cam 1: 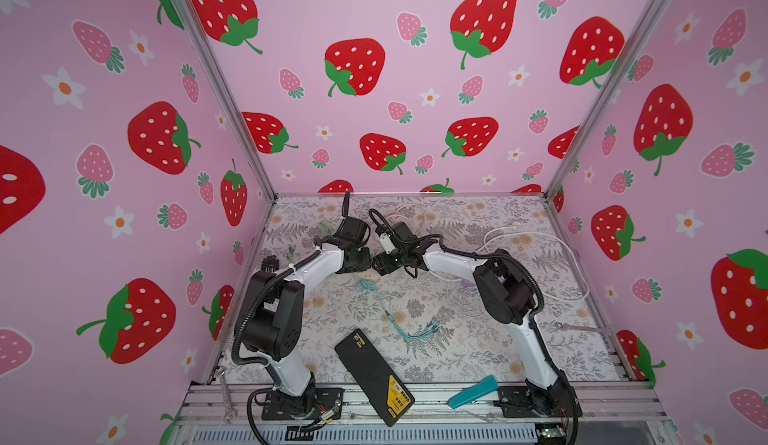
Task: Pull the plug off the socket
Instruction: 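Pull the light-blue charger up out of the strip with the left gripper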
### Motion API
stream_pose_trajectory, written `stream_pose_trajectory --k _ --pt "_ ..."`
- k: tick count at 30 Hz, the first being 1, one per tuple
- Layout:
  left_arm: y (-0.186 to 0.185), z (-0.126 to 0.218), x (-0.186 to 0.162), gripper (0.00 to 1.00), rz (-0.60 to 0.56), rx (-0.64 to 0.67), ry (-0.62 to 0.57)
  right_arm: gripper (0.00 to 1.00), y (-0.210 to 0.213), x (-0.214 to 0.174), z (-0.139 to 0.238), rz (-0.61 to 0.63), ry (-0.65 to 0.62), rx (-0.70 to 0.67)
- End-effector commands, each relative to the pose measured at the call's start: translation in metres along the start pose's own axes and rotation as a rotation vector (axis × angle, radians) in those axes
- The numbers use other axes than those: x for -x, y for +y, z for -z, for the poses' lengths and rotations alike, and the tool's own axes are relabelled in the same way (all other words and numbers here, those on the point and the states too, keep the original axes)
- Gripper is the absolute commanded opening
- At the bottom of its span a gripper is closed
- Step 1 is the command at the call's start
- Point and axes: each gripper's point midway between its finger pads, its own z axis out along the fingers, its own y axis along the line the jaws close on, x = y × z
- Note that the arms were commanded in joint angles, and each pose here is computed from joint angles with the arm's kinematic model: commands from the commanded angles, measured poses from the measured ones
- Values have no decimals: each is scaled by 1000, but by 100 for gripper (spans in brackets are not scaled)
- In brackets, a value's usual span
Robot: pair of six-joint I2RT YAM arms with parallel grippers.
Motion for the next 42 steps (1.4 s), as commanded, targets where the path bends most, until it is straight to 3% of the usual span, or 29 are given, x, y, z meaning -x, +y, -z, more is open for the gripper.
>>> stream_pose_trajectory --k 1,10,20,30,42 --pt "-37 28 7 8 -97 -69 -14 76 -86 -147 -38 16 399 -313" --pt "-33 24 6 8 -143 10 -3 76 -88 -149 -39 15 402 -318" --pt "-36 39 13 7 -130 -13 -35 75 -88 -151 -40 15 408 -317" --pt "-11 97 26 7 -60 -43 -122 76 -86 -149 -39 14 405 -308" --pt "40 206 27 8 -37 31 -240 76 -84 -147 -39 12 400 -299"
